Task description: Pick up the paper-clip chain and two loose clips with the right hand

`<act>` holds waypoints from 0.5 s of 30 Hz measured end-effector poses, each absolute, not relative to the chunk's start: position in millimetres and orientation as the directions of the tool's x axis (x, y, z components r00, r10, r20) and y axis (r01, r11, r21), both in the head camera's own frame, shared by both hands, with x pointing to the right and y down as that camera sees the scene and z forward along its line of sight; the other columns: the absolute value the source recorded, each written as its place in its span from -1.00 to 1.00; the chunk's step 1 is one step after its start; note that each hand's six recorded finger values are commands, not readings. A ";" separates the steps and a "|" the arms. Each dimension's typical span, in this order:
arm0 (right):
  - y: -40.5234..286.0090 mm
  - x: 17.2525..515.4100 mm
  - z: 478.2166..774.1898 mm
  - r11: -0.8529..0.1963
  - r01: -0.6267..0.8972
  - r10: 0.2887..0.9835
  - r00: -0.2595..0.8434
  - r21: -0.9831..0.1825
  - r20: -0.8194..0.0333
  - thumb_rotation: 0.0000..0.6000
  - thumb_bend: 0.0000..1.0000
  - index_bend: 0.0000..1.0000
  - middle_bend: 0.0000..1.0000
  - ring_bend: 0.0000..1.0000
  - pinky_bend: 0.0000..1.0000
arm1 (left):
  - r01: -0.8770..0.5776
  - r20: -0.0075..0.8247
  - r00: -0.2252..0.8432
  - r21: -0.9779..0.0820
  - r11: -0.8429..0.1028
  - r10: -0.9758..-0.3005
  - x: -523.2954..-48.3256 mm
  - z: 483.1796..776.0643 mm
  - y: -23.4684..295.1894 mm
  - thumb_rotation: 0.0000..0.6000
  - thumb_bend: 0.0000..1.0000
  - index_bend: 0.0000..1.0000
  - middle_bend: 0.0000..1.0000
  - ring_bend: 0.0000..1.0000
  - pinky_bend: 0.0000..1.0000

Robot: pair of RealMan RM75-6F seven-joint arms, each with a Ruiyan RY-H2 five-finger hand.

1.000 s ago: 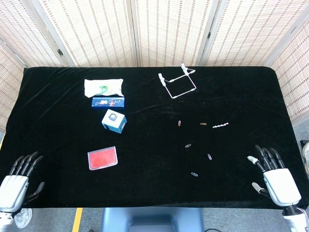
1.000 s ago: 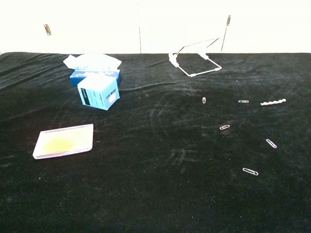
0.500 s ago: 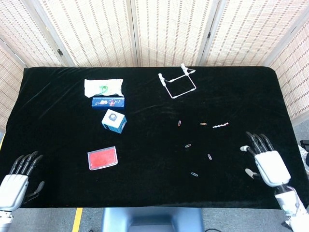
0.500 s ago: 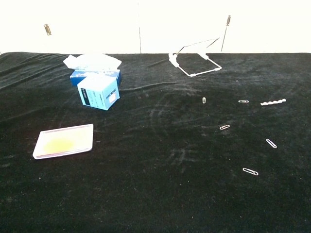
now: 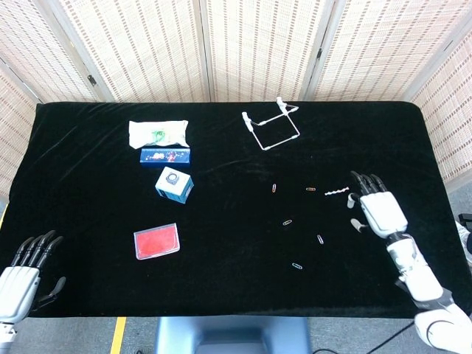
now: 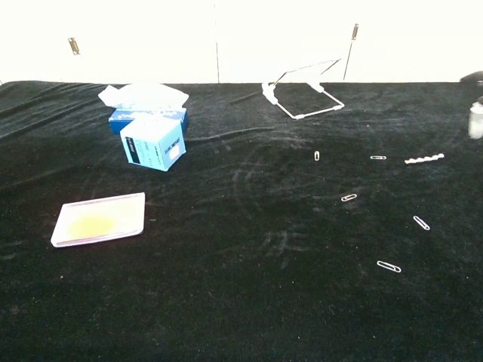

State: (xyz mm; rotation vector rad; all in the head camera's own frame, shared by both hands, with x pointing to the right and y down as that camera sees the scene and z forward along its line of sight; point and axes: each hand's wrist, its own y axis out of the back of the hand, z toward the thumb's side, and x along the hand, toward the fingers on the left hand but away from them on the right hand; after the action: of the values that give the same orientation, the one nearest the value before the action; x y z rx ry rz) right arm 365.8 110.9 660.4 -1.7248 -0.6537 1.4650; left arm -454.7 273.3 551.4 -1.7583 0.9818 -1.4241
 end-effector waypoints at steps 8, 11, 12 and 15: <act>96.8 346.6 700.8 -0.607 -0.133 0.762 0.183 -0.784 -0.621 1.00 -0.33 -0.07 -1.00 -1.00 -1.00 | -0.161 0.482 0.122 -0.853 -0.497 -0.867 -459.5 548.2 272.1 1.00 -0.10 -1.00 -1.00 -1.00 -1.00; 92.0 342.6 708.7 -0.607 -0.147 0.761 0.177 -0.781 -0.625 1.00 -0.33 -0.07 -1.00 -1.00 -1.00 | -0.165 0.482 0.121 -0.853 -0.496 -0.868 -460.7 547.4 271.7 1.00 -0.10 -1.00 -1.00 -1.00 -1.00; 89.7 341.7 711.3 -0.606 -0.151 0.762 0.172 -0.781 -0.624 1.00 -0.33 -0.07 -1.00 -1.00 -1.00 | -0.166 0.482 0.122 -0.852 -0.497 -0.868 -460.7 547.3 271.8 1.00 -0.10 -1.00 -1.00 -1.00 -1.00; 82.4 339.6 717.0 -0.602 -0.155 0.768 0.157 -0.784 -0.621 1.00 -0.33 -0.07 -1.00 -1.00 -1.00 | -0.167 0.484 0.125 -0.850 -0.500 -0.866 -460.5 547.6 271.9 1.00 -0.10 -1.00 -1.00 -1.00 -1.00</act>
State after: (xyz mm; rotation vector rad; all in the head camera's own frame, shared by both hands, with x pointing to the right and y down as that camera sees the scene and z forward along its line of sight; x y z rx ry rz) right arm 339.6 82.4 717.0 -1.6809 -0.5946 1.5471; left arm -460.5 271.9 547.6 -1.7754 1.0013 -1.4177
